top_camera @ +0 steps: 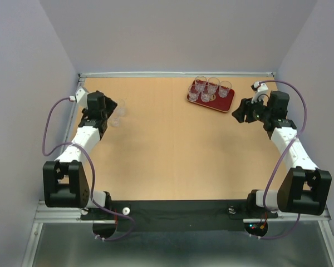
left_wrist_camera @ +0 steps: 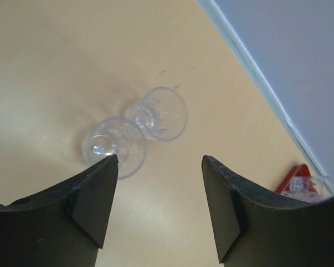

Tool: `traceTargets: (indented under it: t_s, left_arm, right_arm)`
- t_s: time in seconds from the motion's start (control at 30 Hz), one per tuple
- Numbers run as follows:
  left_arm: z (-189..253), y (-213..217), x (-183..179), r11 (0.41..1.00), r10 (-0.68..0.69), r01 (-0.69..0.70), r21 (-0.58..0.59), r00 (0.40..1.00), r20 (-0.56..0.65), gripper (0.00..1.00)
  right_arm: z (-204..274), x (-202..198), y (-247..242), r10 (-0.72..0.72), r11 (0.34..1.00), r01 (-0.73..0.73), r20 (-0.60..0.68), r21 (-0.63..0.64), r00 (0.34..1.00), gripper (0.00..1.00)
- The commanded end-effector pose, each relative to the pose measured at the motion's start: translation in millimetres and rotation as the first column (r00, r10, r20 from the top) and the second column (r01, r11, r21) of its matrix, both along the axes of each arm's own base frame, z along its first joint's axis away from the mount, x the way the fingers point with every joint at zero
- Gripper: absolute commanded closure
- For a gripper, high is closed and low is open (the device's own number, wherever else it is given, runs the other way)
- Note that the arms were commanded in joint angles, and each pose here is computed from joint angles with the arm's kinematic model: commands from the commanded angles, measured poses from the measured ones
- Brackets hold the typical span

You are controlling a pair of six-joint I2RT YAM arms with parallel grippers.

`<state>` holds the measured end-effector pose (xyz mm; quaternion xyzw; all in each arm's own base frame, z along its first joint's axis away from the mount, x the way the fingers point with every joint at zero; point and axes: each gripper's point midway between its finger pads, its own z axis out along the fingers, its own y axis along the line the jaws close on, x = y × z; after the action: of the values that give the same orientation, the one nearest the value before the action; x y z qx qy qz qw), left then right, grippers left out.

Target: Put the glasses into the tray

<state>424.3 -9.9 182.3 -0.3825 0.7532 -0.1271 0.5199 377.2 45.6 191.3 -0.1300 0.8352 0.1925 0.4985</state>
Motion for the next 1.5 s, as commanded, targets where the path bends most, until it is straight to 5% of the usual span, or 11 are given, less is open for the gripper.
traceTargets:
  t_s: [0.0,0.43,0.5,0.73,1.03,1.27,1.47]
  left_arm:
    - [-39.2,26.3,-18.4,0.985,0.16,-0.168,-0.032,0.973,-0.166,0.3]
    - [-86.5,35.3,3.8,0.979,0.115,-0.157,-0.127,0.95,-0.289,0.44]
    - [-92.0,33.7,3.8,0.98,0.105,-0.15,-0.13,0.948,-0.302,0.49]
    - [-89.9,28.7,1.0,0.983,0.071,-0.118,-0.142,0.953,-0.295,0.95]
    - [-68.5,-5.8,-17.9,0.977,-0.134,0.091,-0.193,0.966,-0.223,1.0]
    - [-50.7,-85.1,-51.0,0.872,-0.455,0.425,-0.243,0.886,-0.085,1.0]
    - [-13.4,-186.6,-84.9,0.628,-0.745,0.755,-0.19,0.653,0.134,1.0]
  right_arm:
    - [1.8,2.4,-3.9,-0.003,1.0,0.004,0.033,-0.009,0.999,0.41]
    - [3.0,3.1,-4.9,-0.009,1.0,0.009,0.037,-0.013,0.999,0.4]
    - [2.8,2.8,-4.6,-0.008,1.0,0.008,0.035,-0.011,0.999,0.4]
    - [2.8,2.8,-4.7,-0.007,1.0,0.007,0.037,-0.013,0.999,0.4]
    - [5.1,-4.8,8.6,0.07,0.997,-0.071,0.043,0.021,0.997,0.4]
    - [4.7,-25.6,39.9,0.273,0.954,-0.276,0.039,0.118,0.961,0.4]
    - [19.8,-33.5,61.3,0.392,0.909,-0.387,-0.006,0.155,0.92,0.4]
